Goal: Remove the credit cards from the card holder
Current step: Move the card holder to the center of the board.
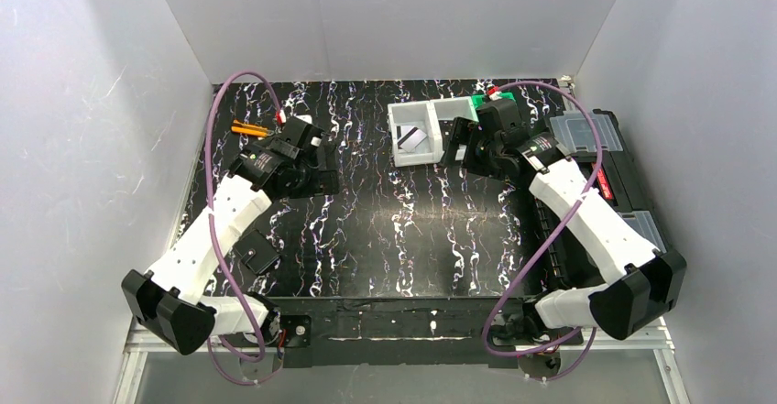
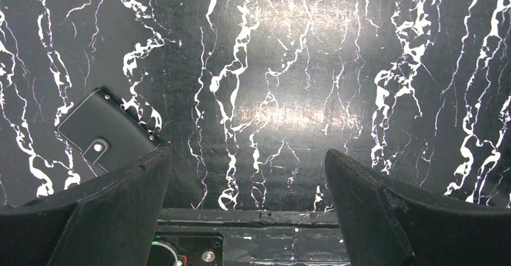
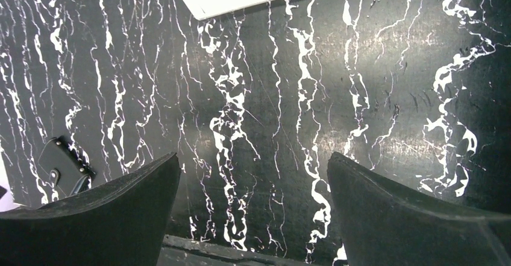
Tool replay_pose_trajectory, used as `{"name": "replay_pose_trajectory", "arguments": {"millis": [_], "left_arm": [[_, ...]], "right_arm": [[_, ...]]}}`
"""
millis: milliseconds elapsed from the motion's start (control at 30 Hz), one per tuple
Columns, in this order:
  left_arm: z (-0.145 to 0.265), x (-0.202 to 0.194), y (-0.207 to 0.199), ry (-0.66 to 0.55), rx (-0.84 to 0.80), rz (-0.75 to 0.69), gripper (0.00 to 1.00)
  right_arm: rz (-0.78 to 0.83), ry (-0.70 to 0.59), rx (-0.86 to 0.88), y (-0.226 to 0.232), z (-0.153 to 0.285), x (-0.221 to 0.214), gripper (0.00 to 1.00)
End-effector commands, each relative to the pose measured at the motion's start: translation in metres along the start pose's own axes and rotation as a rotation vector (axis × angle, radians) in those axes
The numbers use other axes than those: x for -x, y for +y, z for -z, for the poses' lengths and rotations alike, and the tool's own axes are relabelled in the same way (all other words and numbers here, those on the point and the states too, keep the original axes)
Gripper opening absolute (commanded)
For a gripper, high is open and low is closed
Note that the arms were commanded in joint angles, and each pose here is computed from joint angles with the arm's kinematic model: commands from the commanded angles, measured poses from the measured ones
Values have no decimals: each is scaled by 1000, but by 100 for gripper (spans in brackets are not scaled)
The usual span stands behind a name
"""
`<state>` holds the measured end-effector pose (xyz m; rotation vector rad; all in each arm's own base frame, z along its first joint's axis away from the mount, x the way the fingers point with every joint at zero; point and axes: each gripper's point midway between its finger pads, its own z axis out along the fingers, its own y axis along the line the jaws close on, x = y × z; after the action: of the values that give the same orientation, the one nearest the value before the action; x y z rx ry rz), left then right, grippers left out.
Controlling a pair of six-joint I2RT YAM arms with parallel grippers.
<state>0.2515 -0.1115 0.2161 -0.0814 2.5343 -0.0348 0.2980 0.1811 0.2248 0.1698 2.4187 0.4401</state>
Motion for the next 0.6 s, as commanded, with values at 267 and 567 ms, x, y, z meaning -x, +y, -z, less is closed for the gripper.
{"name": "replay_pose_trajectory", "arguments": {"millis": [267,567], "left_arm": [[-9,-40,79,81,348,261,100],[-29,-88,124,198,457,525,100]], "right_arm": [[25,-2,66,10,-7,-2,98],[60,85,109,20,-30,-14,98]]}}
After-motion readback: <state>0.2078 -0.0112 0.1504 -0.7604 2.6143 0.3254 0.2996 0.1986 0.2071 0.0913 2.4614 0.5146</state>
